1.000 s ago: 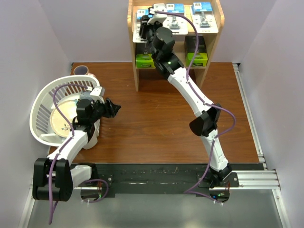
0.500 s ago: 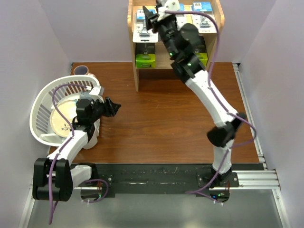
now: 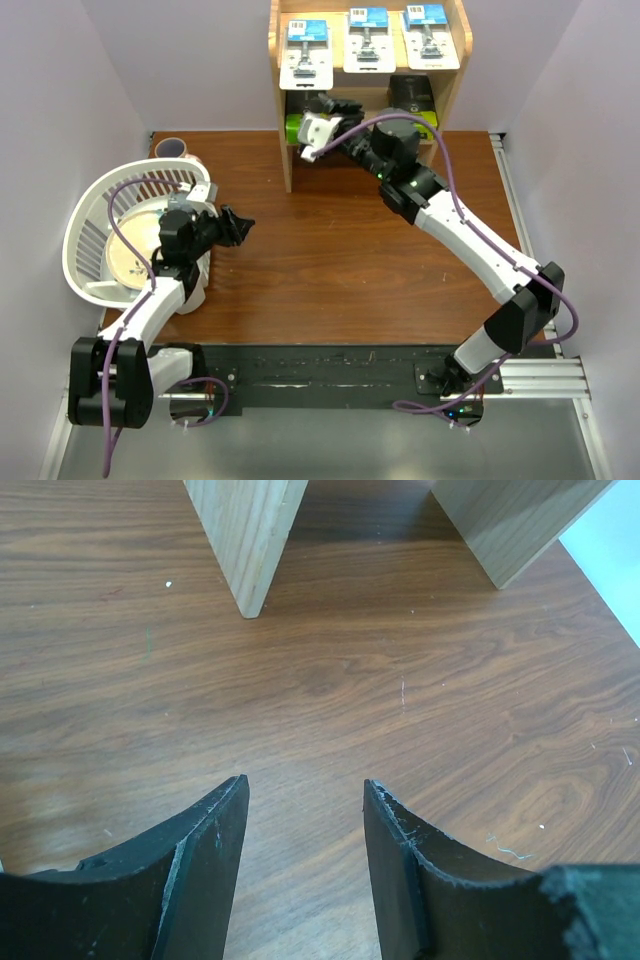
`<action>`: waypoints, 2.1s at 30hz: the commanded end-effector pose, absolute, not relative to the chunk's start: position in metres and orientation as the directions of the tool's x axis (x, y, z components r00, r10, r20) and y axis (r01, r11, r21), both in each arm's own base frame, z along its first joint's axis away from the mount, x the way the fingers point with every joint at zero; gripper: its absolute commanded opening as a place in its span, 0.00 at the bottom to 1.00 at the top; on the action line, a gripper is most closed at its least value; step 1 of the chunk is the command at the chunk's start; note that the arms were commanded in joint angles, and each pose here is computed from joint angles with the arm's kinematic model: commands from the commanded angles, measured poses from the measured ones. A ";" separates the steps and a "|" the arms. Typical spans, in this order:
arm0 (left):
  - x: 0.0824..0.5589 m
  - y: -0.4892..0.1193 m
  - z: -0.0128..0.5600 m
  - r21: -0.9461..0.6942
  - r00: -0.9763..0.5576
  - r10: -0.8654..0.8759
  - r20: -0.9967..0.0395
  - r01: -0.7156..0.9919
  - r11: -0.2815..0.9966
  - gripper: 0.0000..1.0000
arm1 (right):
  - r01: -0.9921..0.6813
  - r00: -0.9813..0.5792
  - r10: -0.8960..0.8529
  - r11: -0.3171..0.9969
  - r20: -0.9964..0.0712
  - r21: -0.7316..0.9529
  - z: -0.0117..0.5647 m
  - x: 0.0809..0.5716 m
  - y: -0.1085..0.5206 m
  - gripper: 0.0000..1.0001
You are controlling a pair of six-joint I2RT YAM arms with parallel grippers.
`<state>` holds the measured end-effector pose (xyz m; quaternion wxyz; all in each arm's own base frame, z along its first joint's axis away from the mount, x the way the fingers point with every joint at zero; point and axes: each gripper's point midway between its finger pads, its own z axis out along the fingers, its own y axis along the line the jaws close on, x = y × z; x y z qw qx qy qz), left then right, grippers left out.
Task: Place and organize the shaving razors onto the shelf
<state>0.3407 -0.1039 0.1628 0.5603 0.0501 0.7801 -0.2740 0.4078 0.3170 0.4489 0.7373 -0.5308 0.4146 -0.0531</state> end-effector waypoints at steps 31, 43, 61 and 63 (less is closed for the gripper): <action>0.347 -0.098 0.167 -0.363 -0.323 -0.247 -0.914 0.374 0.854 0.55 | 0.233 0.655 -0.748 0.338 -0.110 -0.912 0.481 0.448 0.308 0.57; 0.353 -0.099 0.165 -0.381 -0.325 -0.267 -0.908 0.370 0.847 0.55 | 0.224 0.645 -0.757 0.314 -0.101 -0.922 0.484 0.461 0.315 0.53; 0.360 -0.100 0.168 -0.388 -0.317 -0.277 -0.907 0.373 0.843 0.54 | 0.198 0.613 -0.786 0.255 -0.084 -0.946 0.476 0.477 0.316 0.29; 0.360 -0.100 0.168 -0.386 -0.319 -0.274 -0.907 0.373 0.844 0.54 | 0.197 0.615 -0.785 0.242 -0.073 -0.950 0.474 0.478 0.318 0.24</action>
